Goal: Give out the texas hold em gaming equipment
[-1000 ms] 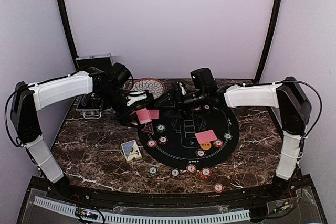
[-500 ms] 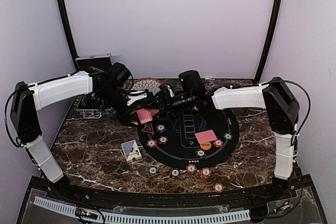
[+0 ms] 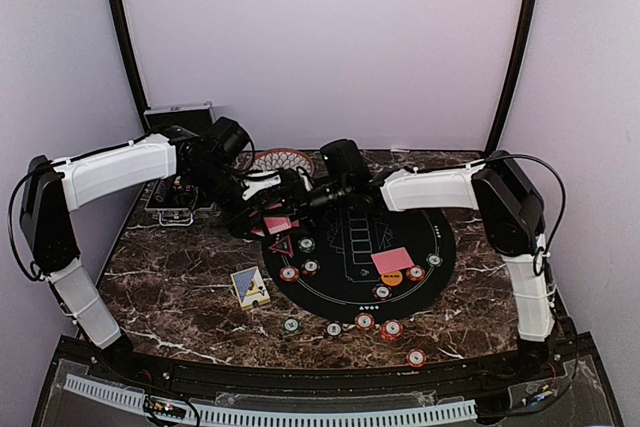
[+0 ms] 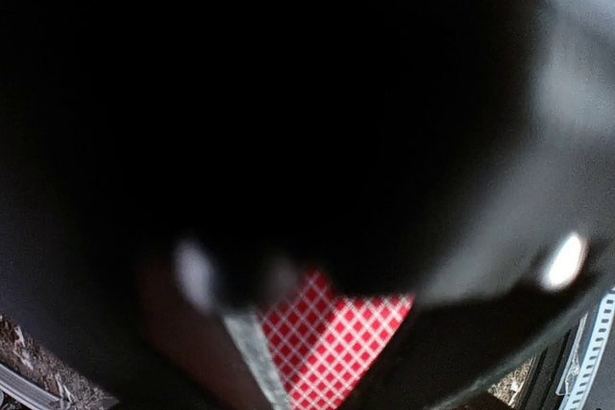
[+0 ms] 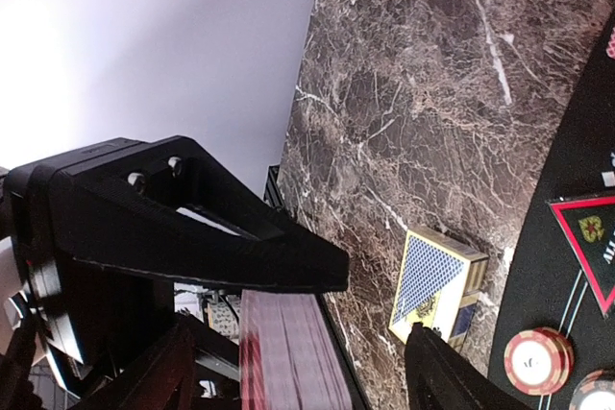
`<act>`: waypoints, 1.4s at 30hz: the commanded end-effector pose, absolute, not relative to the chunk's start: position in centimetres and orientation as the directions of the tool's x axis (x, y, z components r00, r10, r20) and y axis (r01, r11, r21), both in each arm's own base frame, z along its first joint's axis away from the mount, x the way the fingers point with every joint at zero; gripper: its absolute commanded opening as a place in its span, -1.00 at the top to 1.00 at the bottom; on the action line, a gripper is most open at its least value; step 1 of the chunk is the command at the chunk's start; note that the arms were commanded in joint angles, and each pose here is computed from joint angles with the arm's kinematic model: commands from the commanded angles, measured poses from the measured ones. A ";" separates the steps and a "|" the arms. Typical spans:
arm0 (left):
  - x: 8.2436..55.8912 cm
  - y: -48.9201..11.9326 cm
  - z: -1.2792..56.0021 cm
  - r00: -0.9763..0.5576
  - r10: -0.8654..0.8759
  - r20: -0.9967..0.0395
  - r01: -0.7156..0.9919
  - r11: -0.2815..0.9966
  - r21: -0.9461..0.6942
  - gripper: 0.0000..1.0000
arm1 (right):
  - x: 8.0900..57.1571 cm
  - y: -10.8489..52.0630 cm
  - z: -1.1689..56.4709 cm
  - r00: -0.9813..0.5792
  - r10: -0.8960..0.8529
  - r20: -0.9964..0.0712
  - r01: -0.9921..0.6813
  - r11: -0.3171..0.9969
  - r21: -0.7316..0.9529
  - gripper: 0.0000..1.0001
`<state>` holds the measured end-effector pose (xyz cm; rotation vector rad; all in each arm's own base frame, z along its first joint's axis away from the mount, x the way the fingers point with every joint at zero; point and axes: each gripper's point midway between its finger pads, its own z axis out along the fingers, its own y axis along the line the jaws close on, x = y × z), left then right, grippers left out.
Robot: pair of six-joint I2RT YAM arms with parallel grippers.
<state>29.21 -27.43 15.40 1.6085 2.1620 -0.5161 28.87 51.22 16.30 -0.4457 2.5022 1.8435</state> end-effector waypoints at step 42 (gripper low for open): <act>28.7 -27.4 17.2 -0.207 0.804 -0.558 0.970 0.245 -0.008 1.00 | 31.5 45.6 16.6 -0.958 -0.184 -0.218 -0.275 0.398 0.875 0.43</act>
